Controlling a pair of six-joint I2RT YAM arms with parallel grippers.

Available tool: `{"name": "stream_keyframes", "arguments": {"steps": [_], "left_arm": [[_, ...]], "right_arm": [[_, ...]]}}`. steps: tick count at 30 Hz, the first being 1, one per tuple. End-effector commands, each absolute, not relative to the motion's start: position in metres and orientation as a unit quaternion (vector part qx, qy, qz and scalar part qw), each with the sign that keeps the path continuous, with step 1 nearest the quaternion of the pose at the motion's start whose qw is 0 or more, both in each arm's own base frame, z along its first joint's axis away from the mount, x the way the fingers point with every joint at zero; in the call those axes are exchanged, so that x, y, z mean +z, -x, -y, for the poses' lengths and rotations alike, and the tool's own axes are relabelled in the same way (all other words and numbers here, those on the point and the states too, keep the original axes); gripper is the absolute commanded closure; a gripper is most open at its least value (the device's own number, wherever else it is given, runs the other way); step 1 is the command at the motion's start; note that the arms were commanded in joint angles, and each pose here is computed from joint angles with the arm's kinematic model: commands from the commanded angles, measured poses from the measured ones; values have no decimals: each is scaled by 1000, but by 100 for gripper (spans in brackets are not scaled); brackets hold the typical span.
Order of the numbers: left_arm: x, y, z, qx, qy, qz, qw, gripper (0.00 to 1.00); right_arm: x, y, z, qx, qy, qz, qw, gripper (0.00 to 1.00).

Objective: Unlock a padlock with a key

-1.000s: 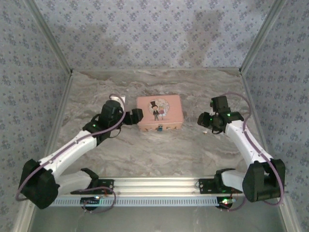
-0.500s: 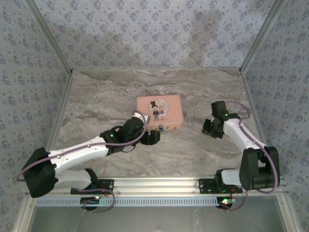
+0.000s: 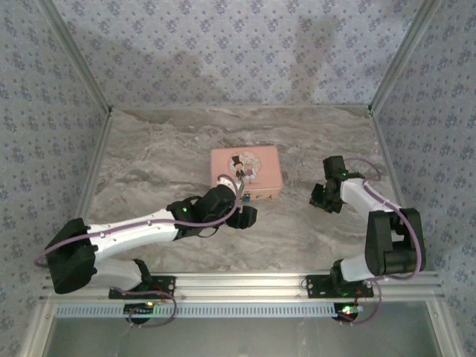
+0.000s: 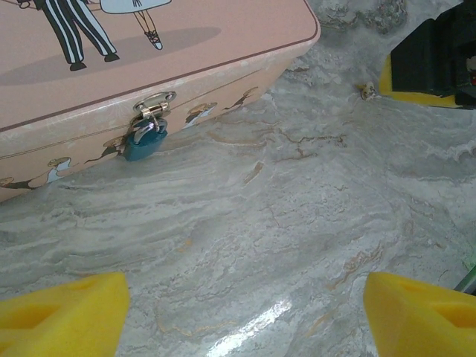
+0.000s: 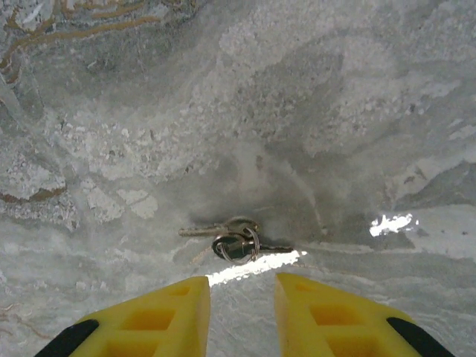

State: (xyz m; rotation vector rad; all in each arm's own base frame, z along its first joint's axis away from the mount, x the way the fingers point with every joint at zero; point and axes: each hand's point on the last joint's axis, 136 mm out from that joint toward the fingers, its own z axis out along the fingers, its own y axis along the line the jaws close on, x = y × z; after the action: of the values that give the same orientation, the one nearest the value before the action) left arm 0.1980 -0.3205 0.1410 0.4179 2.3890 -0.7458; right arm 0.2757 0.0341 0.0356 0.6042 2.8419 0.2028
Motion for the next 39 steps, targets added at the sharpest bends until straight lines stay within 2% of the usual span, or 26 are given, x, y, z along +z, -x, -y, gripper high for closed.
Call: {"name": "stream_keyframes", "arguments": {"steps": [1,12,28,32,39], "left_arm": [[154,-202,327,-289,-151,-892,312,18],[150,-201,325,-288,-144,-894,310,18],[147,-202,324,-284,-143,-896,309,18],[147,-203,324,-282,-142,-897,311,18],[165,-211,320,-287,-129,-886,340,17]], "right_arm": [[27,-275,-30,62,-223,-967,107,70],[15,-280,-27,58,-231,-966,98,73],[8,-286,-24,56,-222,-969,97,98],[23,-291,-26,64,-212,-968,117,100],[86,-298,-35,97,-183,-962,178,100]]}}
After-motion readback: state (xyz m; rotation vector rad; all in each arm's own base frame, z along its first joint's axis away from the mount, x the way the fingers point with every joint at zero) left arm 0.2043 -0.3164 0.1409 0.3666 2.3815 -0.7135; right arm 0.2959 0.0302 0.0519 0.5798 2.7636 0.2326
